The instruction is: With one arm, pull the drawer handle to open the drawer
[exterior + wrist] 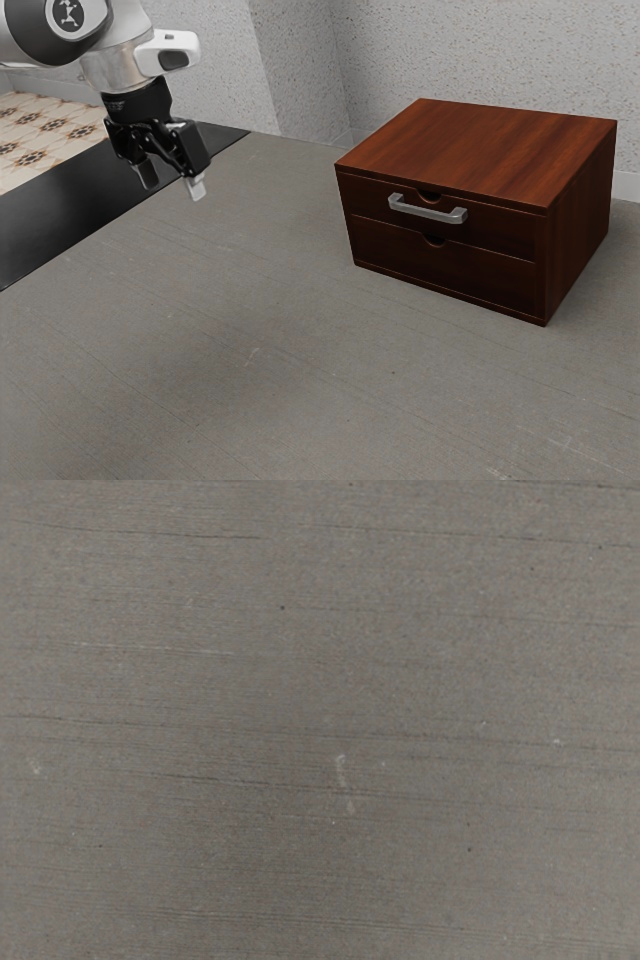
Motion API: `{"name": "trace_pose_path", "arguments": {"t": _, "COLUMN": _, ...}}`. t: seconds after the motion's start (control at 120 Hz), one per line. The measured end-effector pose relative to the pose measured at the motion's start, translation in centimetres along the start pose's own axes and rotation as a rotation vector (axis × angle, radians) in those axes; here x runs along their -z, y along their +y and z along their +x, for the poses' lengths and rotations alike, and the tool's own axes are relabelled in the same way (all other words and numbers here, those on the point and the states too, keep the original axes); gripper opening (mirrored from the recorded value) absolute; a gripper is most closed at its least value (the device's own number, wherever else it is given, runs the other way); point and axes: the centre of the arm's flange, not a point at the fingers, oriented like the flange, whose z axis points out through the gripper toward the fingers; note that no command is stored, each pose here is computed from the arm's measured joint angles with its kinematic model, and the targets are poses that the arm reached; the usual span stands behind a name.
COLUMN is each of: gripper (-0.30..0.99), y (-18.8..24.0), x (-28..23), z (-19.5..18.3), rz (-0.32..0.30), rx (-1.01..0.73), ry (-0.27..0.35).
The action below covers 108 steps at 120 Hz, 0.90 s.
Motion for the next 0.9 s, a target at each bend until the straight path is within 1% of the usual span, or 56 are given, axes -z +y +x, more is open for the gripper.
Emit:
{"name": "trace_pose_path", "arguments": {"t": 0.158, "gripper": 0.69, "y": 0.0, "x": 0.1, "z": 0.0, "rz": -0.003, "rx": -0.007, "ry": 0.001}}
{"name": "trace_pose_path", "arguments": {"t": 0.175, "gripper": 0.69, "y": -0.1, "x": 0.5, "z": -0.2, "rz": -0.006, "rx": -0.006, "ry": 0.009}}
{"name": "trace_pose_path", "arguments": {"t": 0.2, "gripper": 0.69, "y": -0.3, "x": 2.2, "z": -0.9, "rz": -0.007, "rx": 0.000, "ry": 0.043}}
{"name": "trace_pose_path", "arguments": {"t": 0.25, "gripper": 0.69, "y": -0.7, "x": 9.0, "z": -4.6, "rz": 0.010, "rx": 0.017, "ry": 0.175}}
{"name": "trace_pose_path", "arguments": {"t": 0.283, "gripper": 0.69, "y": -0.7, "x": 12.4, "z": -7.3, "rz": 0.022, "rx": 0.028, "ry": 0.241}}
{"name": "trace_pose_path", "arguments": {"t": 0.325, "gripper": 0.69, "y": -1.0, "x": 14.8, "z": -9.5, "rz": 0.030, "rx": 0.042, "ry": 0.286}}
{"name": "trace_pose_path", "arguments": {"t": 0.375, "gripper": 0.69, "y": -1.5, "x": 15.8, "z": -10.8, "rz": 0.035, "rx": 0.057, "ry": 0.305}}
{"name": "trace_pose_path", "arguments": {"t": 0.458, "gripper": 0.69, "y": -1.0, "x": 16.0, "z": -10.9, "rz": 0.029, "rx": 0.045, "ry": 0.305}}
{"name": "trace_pose_path", "arguments": {"t": 0.667, "gripper": 0.69, "y": 3.5, "x": 15.3, "z": -9.1, "rz": 0.006, "rx": -0.060, "ry": 0.296}}
{"name": "trace_pose_path", "arguments": {"t": 0.708, "gripper": 0.69, "y": 4.2, "x": 14.2, "z": -8.1, "rz": -0.002, "rx": -0.077, "ry": 0.275}}
{"name": "trace_pose_path", "arguments": {"t": 0.758, "gripper": 0.69, "y": 4.9, "x": 12.4, "z": -6.7, "rz": -0.013, "rx": -0.095, "ry": 0.234}}
{"name": "trace_pose_path", "arguments": {"t": 0.808, "gripper": 0.69, "y": 5.4, "x": 10.7, "z": -5.7, "rz": -0.004, "rx": -0.105, "ry": 0.195}}
{"name": "trace_pose_path", "arguments": {"t": 0.842, "gripper": 0.69, "y": 5.8, "x": 10.2, "z": -6.2, "rz": 0.008, "rx": -0.108, "ry": 0.180}}
{"name": "trace_pose_path", "arguments": {"t": 0.9, "gripper": 0.69, "y": 6.6, "x": 9.6, "z": -8.7, "rz": 0.033, "rx": -0.112, "ry": 0.175}}
